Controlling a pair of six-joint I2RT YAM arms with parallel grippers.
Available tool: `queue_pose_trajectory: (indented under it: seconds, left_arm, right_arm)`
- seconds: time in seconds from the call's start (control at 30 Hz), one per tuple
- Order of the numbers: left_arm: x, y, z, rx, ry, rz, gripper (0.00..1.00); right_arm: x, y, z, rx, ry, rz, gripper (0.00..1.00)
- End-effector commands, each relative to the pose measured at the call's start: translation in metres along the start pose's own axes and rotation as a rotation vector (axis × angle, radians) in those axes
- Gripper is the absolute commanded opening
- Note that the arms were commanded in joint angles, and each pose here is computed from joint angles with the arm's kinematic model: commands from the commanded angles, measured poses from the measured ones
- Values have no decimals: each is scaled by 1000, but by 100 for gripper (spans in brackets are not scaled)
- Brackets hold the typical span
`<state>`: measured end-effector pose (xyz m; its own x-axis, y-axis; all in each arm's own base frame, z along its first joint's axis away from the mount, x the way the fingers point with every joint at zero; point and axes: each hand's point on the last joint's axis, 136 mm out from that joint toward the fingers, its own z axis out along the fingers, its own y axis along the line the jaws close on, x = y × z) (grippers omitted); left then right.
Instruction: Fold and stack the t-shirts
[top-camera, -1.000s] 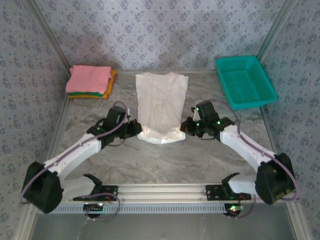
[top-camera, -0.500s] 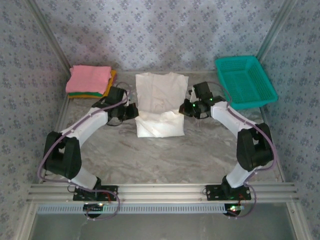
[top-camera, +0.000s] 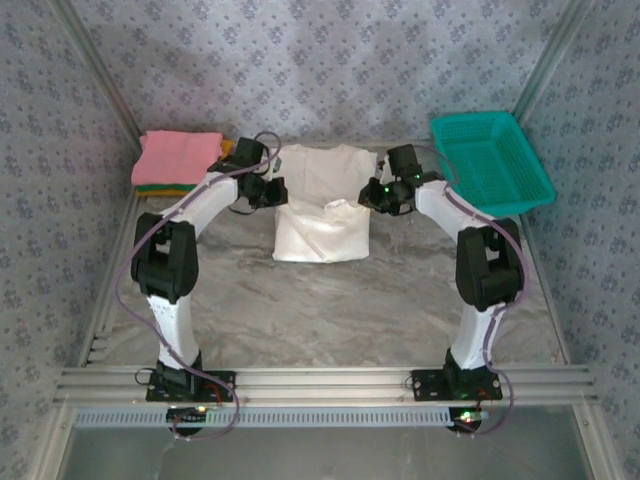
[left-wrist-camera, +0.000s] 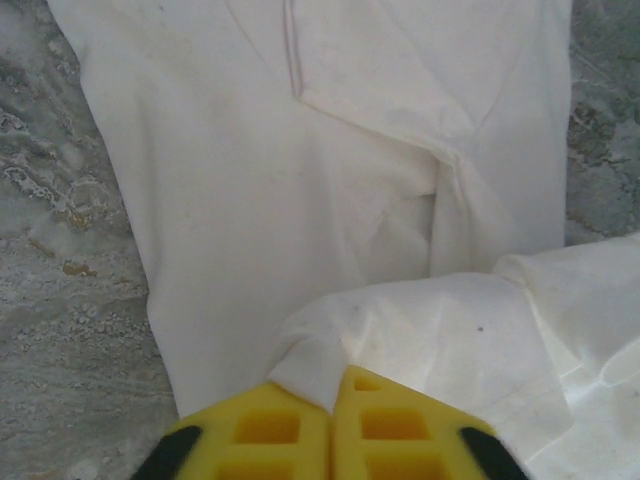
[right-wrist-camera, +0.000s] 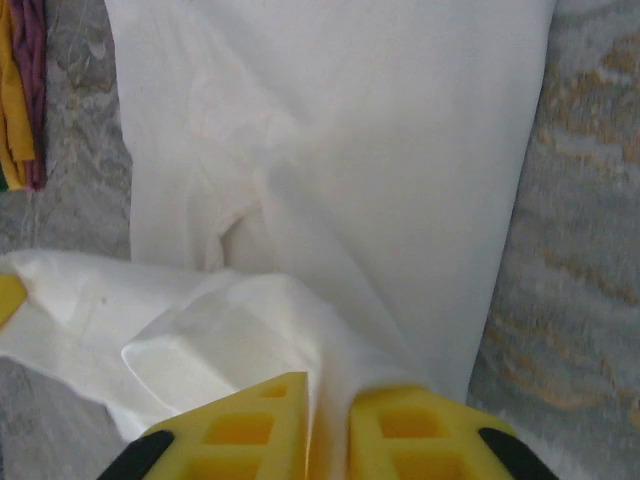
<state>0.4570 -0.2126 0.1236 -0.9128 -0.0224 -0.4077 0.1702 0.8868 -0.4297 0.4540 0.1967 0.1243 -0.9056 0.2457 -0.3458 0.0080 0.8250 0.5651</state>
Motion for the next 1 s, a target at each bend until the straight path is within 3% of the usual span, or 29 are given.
queue_pose_trajectory:
  seconds: [0.0, 0.03, 0.07, 0.1, 0.23, 0.37, 0.57, 0.7, 0.97]
  left_arm:
    - [-25, 13, -13, -62, -34, 15, 39]
    - [-34, 17, -16, -85, -57, 10, 45]
    - [-42, 20, -21, -107, -81, 6, 57]
    - [-51, 21, -29, -128, -107, 6, 59]
    - [-63, 5, -61, -162, -196, 28, 59]
    - [-20, -17, -58, -90, -207, 70, 59]
    - [47, -8, -46, -40, -186, 37, 40]
    - [87, -27, -19, 52, -125, 95, 32]
    - [56, -47, 37, 98, -136, 130, 27]
  right_arm:
    - [-31, 0, 4, -16, -34, -6, 23]
    - [-44, 1, 4, -26, -52, -3, 32]
    - [-54, 4, 3, -44, -57, -2, 33]
    - [-65, 9, -2, -65, -64, -2, 33]
    - [-81, 31, -40, -74, -131, -80, 36]
    - [-30, 39, -51, -156, -124, -102, 33]
    - [49, 36, -37, -204, -34, -90, 4]
    - [82, 27, -11, -235, 41, -68, 0]
    - [58, 24, 32, -210, 31, -83, 0]
